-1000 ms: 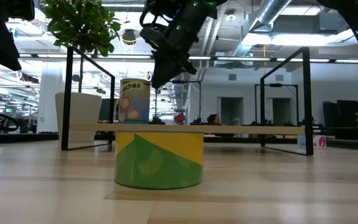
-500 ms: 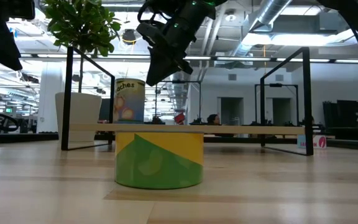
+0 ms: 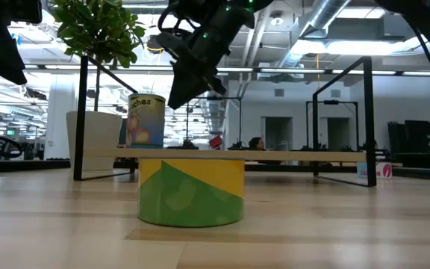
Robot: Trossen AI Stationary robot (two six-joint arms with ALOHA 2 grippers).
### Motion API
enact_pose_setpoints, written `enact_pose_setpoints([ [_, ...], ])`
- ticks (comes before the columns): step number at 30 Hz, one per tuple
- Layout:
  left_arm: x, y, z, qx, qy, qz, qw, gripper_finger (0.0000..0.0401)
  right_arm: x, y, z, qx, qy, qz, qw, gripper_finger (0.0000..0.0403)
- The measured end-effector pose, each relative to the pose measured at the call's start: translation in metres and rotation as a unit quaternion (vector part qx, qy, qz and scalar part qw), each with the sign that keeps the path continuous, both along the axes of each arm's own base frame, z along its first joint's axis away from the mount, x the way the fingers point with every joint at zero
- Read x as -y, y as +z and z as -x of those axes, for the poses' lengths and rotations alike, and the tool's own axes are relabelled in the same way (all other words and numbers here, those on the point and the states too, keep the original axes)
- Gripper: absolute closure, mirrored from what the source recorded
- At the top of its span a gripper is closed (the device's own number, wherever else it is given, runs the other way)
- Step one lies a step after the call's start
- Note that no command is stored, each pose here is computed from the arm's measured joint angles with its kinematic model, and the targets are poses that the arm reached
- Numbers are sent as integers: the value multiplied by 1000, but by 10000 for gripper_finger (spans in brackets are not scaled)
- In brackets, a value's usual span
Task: Pick and place cans onto a shelf
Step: Put the canned peaches on the shelf
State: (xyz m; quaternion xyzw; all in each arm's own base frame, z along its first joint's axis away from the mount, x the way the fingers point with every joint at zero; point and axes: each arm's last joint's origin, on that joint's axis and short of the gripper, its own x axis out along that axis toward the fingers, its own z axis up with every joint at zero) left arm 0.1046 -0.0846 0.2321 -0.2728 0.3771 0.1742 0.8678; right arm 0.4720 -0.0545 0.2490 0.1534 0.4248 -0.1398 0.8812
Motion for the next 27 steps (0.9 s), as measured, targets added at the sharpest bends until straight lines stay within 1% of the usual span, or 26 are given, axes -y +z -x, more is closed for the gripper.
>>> enact_pose_setpoints([
  [4, 0, 0, 0, 0, -2, -2, 1000, 273, 0, 1, -2, 14, 2, -1, 1000, 337],
  [7, 0, 0, 0, 0, -2, -2, 1000, 273, -3, 1, -2, 15, 17, -21, 1000, 337],
  [11, 0, 0, 0, 0, -2, -2, 1000, 273, -15, 2, -4, 22, 64, -66, 996, 337],
  [13, 0, 0, 0, 0, -2, -2, 1000, 273, -24, 3, -6, 36, 90, -80, 992, 337],
  [16, 0, 0, 0, -1, -4, -5, 1000, 273, -34, 7, -11, 61, 108, -68, 990, 337],
  [19, 0, 0, 0, -2, -6, -6, 1000, 273, -36, 9, -13, 75, 101, -51, 991, 337],
  [22, 0, 0, 0, -2, -6, -6, 1000, 273, -31, 9, -13, 74, 93, -47, 992, 337],
  [27, 0, 0, 0, -2, -6, -7, 1000, 273, -32, 9, -13, 74, 100, -49, 991, 337],
])
